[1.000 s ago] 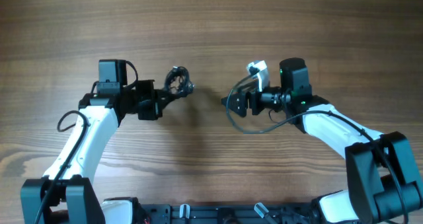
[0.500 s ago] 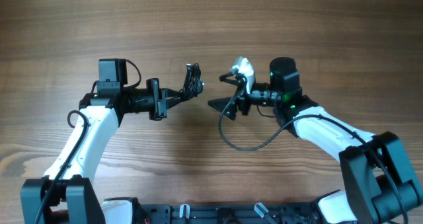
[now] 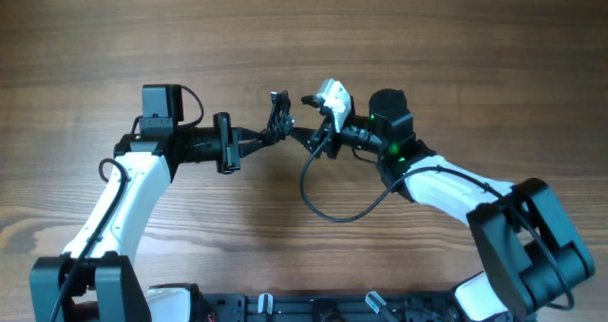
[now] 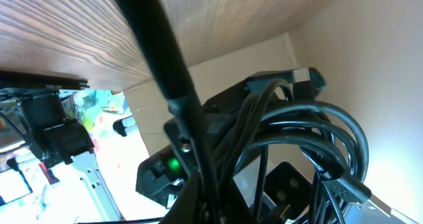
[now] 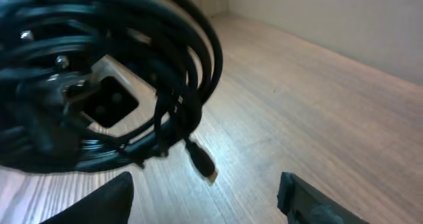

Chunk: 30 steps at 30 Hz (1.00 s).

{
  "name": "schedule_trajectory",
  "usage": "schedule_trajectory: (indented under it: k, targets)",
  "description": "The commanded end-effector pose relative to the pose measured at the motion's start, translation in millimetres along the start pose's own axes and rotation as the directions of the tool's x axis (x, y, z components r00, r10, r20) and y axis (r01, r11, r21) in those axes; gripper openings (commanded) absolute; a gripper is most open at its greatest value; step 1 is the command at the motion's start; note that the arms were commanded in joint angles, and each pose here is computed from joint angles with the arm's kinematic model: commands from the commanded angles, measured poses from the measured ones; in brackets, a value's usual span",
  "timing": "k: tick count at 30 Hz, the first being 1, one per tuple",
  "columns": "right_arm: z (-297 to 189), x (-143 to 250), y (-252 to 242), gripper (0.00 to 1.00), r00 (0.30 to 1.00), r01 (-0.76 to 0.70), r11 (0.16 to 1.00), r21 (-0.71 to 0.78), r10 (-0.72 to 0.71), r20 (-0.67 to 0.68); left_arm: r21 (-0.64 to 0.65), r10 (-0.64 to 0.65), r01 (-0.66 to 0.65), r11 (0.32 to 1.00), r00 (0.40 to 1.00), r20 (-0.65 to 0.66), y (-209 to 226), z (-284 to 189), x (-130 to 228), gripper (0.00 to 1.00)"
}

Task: Untangle cables

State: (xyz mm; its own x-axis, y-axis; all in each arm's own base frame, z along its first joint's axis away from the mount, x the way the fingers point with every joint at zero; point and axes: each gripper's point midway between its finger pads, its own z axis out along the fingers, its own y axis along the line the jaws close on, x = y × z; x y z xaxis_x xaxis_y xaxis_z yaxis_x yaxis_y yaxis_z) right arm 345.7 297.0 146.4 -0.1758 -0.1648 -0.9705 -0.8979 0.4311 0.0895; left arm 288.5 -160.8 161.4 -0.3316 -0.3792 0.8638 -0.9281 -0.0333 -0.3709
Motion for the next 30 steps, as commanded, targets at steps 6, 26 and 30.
schedule_trajectory:
  k: [6,26,30]
  targets:
    - [4.5,-1.9,-3.6,0.57,0.997,0.079,0.997,0.017,-0.079,0.024,-0.034,0.046,-0.048,0.998,0.997,-0.058,3.4,9.1,19.8,0.04]
    - [-40.6,101.6,-79.4,0.04,0.912,-0.102,0.865,0.491,0.279,-0.302,0.025,0.218,-0.218,0.976,0.976,-0.019,-15.9,9.2,16.0,0.04]
    - [-60.2,123.1,-89.7,0.04,0.862,-0.149,0.805,0.575,0.391,-0.324,0.031,0.224,-0.225,0.974,0.974,0.041,-19.8,9.0,6.4,0.04]
